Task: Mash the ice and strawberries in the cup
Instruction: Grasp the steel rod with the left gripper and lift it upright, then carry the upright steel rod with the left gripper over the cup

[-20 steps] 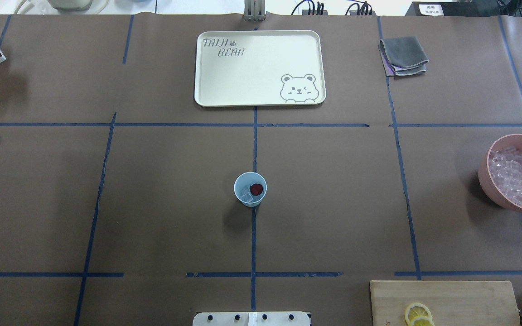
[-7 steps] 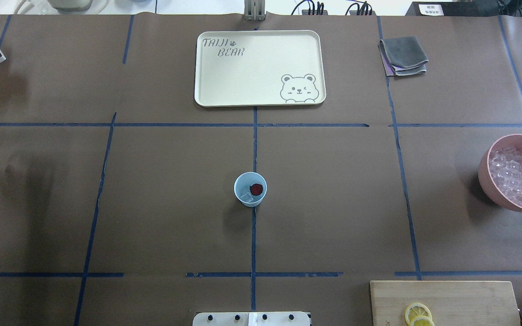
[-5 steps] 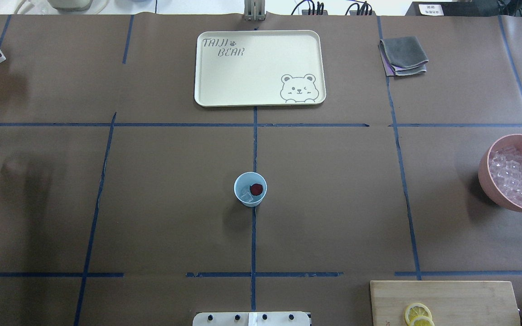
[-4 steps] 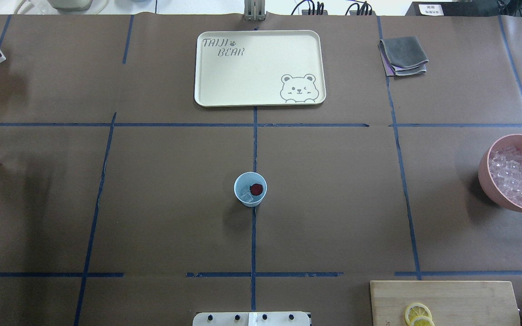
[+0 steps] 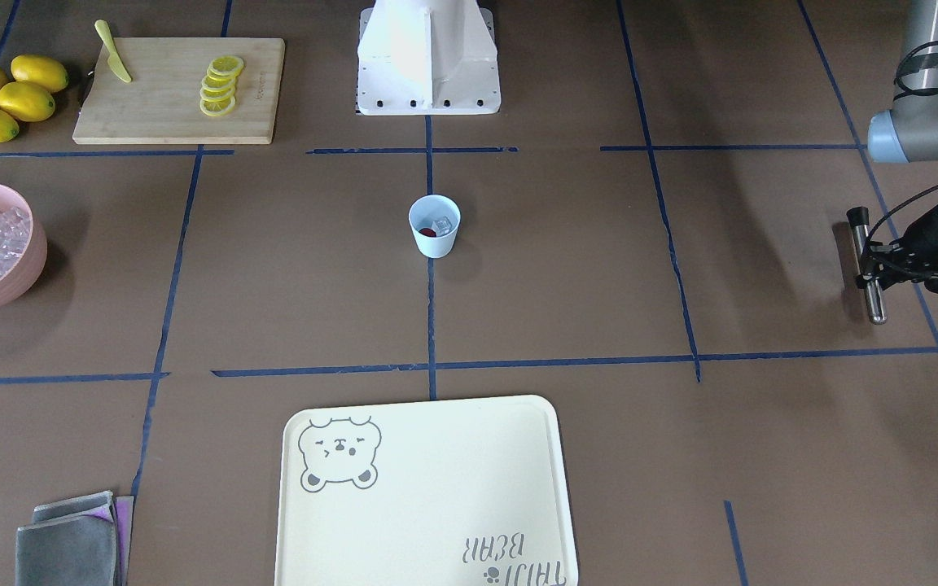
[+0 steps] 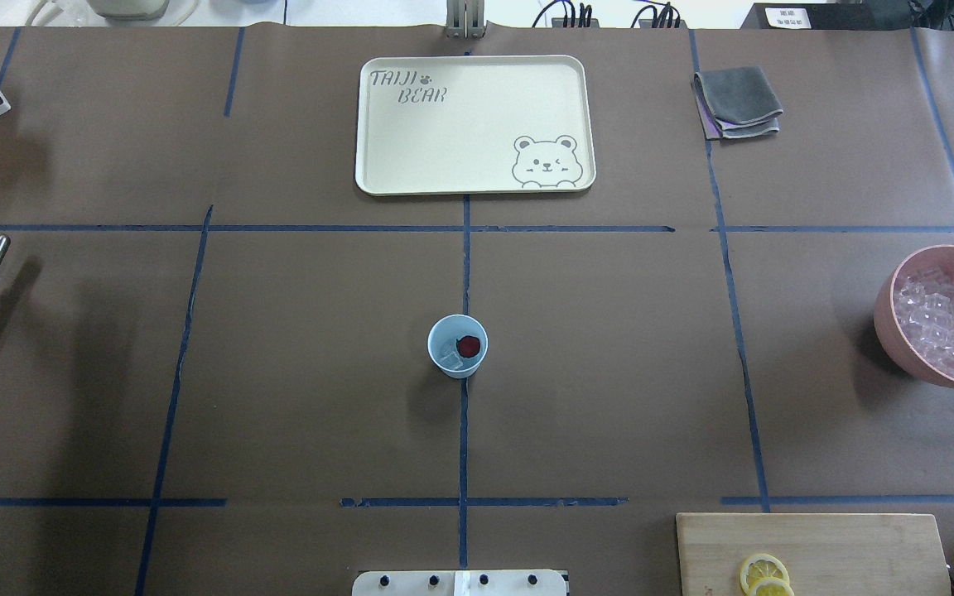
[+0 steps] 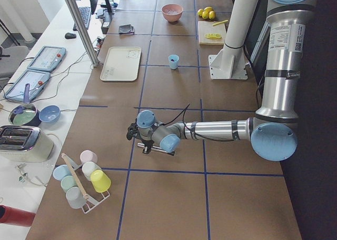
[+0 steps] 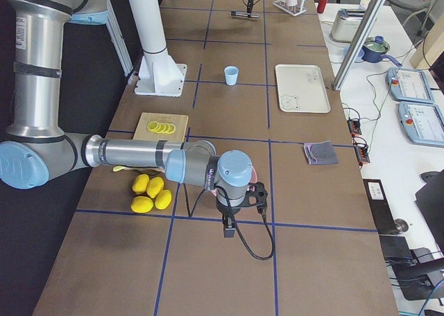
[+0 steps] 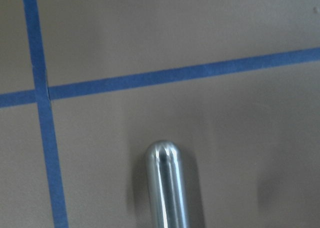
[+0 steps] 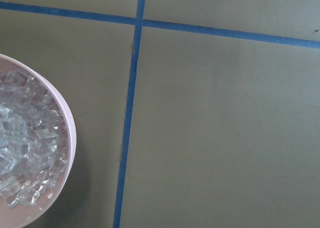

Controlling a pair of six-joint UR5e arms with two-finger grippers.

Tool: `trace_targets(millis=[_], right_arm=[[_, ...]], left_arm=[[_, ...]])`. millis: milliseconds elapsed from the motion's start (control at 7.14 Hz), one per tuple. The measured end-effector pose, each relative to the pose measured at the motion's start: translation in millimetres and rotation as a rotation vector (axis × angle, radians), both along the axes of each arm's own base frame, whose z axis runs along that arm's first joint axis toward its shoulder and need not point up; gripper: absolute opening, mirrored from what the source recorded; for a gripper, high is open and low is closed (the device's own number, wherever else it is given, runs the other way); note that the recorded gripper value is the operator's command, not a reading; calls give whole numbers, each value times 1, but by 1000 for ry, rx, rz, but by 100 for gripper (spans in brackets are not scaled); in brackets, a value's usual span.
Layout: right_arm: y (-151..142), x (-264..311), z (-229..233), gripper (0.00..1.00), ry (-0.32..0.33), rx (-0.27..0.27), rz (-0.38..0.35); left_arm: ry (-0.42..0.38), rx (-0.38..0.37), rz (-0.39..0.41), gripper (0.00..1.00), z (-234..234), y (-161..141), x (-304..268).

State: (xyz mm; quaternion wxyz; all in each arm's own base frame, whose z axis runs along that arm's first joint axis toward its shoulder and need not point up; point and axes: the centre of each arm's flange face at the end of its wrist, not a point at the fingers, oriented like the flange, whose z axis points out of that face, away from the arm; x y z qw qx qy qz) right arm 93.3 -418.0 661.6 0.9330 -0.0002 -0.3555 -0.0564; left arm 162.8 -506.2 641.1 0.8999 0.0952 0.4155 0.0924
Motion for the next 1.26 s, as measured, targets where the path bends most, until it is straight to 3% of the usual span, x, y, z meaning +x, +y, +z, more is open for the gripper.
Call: trace_targets(millis=[140, 560, 701, 1261], right_arm=[[0, 0, 0, 100, 0, 0, 1], [0, 0, 1, 100, -1, -3, 2], [0, 0, 1, 100, -1, -3, 2], [0, 0, 1, 100, -2, -4, 2]], left_arm=[[41, 87, 4, 3, -43, -10, 5], [236, 469, 12, 6, -202, -59, 31], [289, 562, 22, 4, -248, -66, 42], [545, 917, 110, 3, -372, -36, 118]])
